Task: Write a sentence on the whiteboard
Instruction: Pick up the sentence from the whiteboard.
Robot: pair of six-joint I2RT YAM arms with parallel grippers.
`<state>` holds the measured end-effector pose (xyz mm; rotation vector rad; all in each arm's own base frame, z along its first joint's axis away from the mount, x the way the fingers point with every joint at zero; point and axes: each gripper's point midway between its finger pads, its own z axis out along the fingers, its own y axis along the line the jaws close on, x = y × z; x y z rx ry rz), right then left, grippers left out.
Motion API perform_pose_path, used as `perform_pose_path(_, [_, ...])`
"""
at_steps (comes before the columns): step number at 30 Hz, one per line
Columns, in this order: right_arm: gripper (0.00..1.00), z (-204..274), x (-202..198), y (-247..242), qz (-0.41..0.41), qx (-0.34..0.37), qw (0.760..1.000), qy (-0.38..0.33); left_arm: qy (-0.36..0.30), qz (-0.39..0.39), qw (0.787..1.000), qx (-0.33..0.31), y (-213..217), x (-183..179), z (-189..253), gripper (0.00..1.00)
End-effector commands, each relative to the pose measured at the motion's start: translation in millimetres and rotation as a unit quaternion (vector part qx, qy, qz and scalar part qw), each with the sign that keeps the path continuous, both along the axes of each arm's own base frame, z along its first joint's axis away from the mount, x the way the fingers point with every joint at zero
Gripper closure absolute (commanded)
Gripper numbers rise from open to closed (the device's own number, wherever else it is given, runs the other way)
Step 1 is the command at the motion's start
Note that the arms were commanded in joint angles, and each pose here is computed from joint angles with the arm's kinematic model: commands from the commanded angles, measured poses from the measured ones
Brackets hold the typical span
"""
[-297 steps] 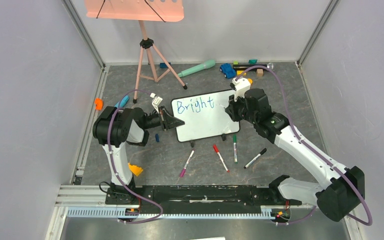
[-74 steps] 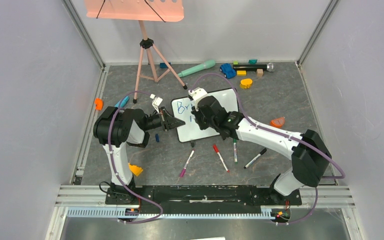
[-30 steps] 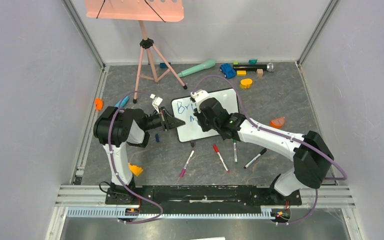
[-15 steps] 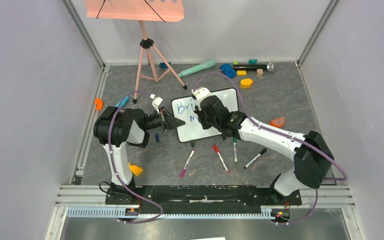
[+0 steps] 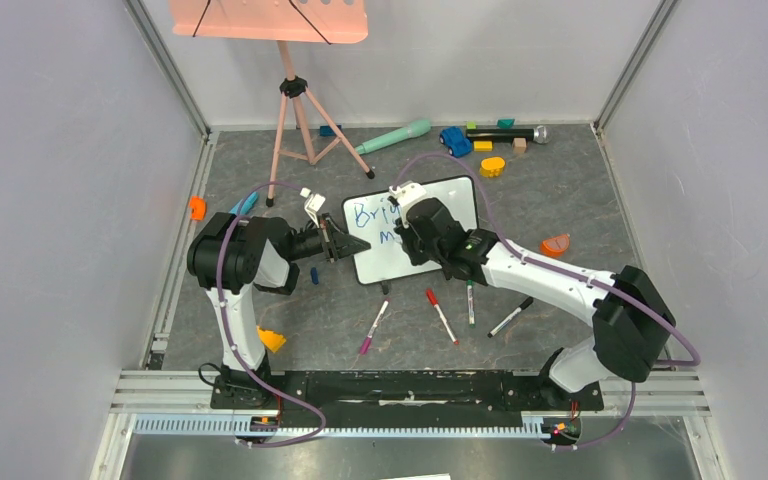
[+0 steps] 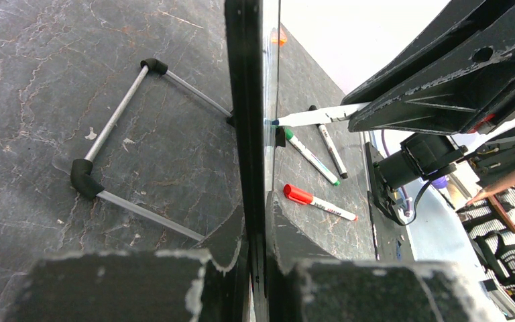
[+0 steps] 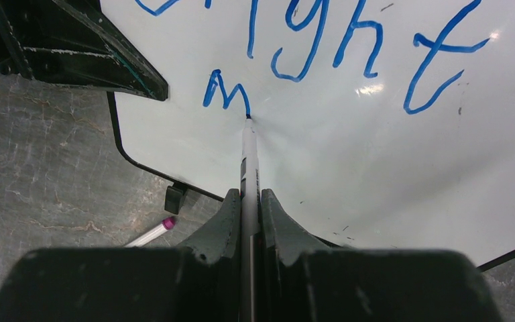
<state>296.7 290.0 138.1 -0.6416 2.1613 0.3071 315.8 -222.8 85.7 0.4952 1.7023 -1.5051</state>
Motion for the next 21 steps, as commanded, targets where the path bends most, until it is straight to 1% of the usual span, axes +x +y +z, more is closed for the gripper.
perform_pose_path(1, [1.0, -4.7, 3.3, -10.8, -0.019, -0.004, 1.0, -0.004, -0.043, 0.045, 0.998, 0.03, 4.5, 14.3, -26.2, 0.97])
perform_pose_path(6, [1.0, 3.4, 6.9, -7.3, -0.02, 0.003, 1.0, -0.01, -0.042, 0.045, 0.998, 0.03, 4.5, 14.1, -26.2, 0.97])
perform_pose_path(15, [1.0, 46.7, 6.2, 1.7, 0.0, 0.05, 0.998, -0.04, -0.044, 0.045, 0.998, 0.031, 4.6, 14.3, -25.8, 0.97])
perform_pose_path(21, [1.0, 51.3, 5.4, 2.2, 0.002, 0.053, 0.998, -0.044, -0.044, 0.045, 0.998, 0.03, 4.5, 14.5, -26.0, 0.97])
